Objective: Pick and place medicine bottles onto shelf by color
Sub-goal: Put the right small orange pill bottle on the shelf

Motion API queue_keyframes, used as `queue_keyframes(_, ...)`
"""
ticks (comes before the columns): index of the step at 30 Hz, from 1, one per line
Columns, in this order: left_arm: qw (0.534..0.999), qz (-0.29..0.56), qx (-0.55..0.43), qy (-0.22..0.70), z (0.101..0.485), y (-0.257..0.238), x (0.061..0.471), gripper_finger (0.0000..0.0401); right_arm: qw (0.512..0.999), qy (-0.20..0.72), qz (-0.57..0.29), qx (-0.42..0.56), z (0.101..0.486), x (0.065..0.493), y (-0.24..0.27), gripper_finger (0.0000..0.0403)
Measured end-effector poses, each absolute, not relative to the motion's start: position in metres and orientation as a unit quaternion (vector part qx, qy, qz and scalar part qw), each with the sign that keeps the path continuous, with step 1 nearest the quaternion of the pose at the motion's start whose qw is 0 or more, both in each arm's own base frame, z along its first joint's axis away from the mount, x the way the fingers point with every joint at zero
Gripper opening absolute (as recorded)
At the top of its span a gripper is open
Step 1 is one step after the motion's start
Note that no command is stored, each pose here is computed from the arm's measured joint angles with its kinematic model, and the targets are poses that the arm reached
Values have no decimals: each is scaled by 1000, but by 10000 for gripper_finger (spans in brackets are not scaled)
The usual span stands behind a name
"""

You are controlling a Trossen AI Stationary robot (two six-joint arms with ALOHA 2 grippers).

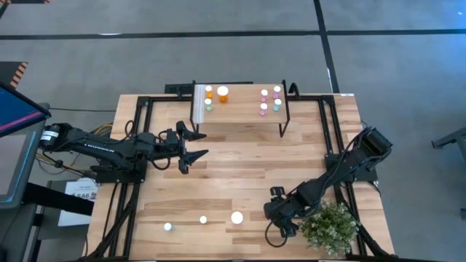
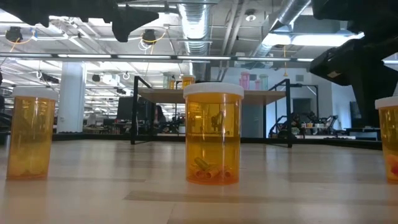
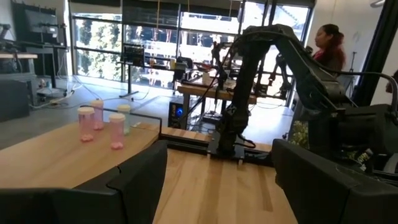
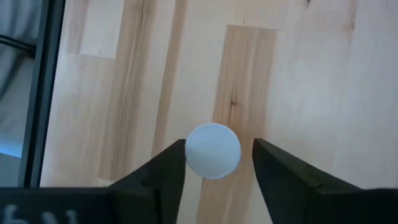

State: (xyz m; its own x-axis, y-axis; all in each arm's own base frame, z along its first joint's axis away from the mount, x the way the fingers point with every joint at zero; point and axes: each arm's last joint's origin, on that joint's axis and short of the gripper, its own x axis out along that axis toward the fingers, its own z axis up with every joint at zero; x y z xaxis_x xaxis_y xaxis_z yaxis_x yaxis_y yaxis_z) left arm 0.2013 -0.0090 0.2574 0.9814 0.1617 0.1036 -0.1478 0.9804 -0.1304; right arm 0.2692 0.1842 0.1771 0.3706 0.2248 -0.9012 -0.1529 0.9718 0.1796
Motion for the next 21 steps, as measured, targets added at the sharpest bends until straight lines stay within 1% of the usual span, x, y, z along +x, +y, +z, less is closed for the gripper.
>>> queue_keyframes(7, 993, 82, -70, -53, 256, -9, 201, 277, 830, 545, 117, 33, 178, 270, 185, 149)
queue_keyframes(11, 993, 82, -70, -53, 256, -9, 201, 277, 831, 543, 119, 33, 178, 270, 185, 129)
queue_keyframes(14, 993, 82, -70, -52, 256, -9, 201, 277, 831, 543, 119, 33, 178, 270, 185, 126)
queue_keyframes(17, 993, 82, -70, -51, 256, -9, 201, 277, 831, 543, 121, 30, 179, 271, 185, 131)
queue_keyframes(21, 993, 82, -70, -51, 256, -9, 201, 277, 840, 525, 137, 21, 190, 277, 189, 137)
